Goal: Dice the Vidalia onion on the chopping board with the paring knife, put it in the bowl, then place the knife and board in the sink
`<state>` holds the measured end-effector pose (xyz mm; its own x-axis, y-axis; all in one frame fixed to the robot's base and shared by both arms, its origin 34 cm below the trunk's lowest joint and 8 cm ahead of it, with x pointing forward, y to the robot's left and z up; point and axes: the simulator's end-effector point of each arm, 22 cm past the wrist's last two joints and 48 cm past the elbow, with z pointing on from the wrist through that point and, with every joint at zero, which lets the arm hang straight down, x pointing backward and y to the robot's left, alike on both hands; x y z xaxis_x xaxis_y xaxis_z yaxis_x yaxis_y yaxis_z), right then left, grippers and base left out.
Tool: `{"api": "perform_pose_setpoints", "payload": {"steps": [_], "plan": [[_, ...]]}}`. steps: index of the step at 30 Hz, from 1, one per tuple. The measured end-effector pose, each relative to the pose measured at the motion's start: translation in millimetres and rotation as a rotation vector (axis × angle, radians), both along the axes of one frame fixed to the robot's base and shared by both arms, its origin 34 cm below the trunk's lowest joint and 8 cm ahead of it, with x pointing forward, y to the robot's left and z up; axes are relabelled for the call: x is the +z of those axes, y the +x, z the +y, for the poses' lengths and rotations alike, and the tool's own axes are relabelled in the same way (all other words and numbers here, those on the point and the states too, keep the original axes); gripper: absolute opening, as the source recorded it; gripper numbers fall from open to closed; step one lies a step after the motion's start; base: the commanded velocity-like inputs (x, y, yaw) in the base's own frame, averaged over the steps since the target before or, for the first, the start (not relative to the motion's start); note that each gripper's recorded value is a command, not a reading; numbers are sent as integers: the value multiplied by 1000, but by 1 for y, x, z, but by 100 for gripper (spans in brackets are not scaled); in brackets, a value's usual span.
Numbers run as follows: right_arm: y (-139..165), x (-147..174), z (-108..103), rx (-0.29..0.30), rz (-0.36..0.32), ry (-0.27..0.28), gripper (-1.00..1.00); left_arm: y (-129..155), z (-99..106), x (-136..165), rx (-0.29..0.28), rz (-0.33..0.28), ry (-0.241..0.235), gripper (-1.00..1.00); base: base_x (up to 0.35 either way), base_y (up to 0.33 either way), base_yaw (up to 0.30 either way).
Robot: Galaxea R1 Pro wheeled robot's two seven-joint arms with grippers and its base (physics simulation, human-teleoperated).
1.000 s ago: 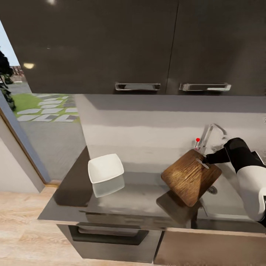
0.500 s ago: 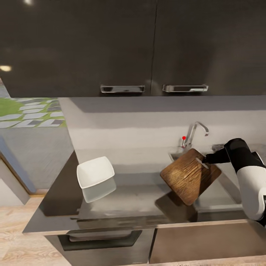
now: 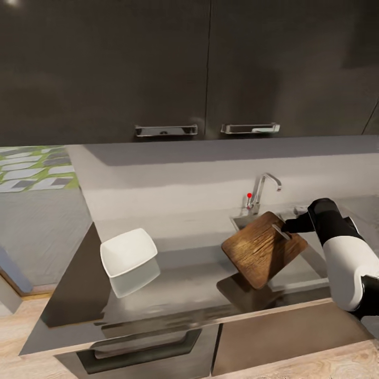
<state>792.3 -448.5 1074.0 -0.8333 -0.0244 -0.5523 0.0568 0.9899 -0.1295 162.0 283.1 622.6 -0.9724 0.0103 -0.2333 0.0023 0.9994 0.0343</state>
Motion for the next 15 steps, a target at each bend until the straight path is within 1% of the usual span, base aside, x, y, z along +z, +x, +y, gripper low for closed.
{"api": "perform_pose_setpoints", "payload": {"steps": [3, 4, 5, 7, 9, 15], "plan": [[1, -2, 7, -35, -8, 24, -100, 1, 0, 0, 0, -3, 0, 100, 0, 15, -196], [2, -6, 16, -57, -7, 21, -100, 2, 0, 0, 0, -4, 0, 100, 0, 4, -191], [3, -6, 24, -60, -13, 46, -100, 2, 0, 0, 0, -6, 0, 100, 0, 3, -182], [5, -6, 29, -62, -13, 29, -100, 3, 0, 0, 0, -8, 0, 100, 0, 1, -114], [6, -5, 34, -65, -16, 31, -100, 3, 0, 0, 0, -9, 0, 100, 0, 0, -42], [7, -4, 36, -63, -18, 23, -100, 3, 0, 0, 0, -7, 0, 100, 0, 0, -10]]}}
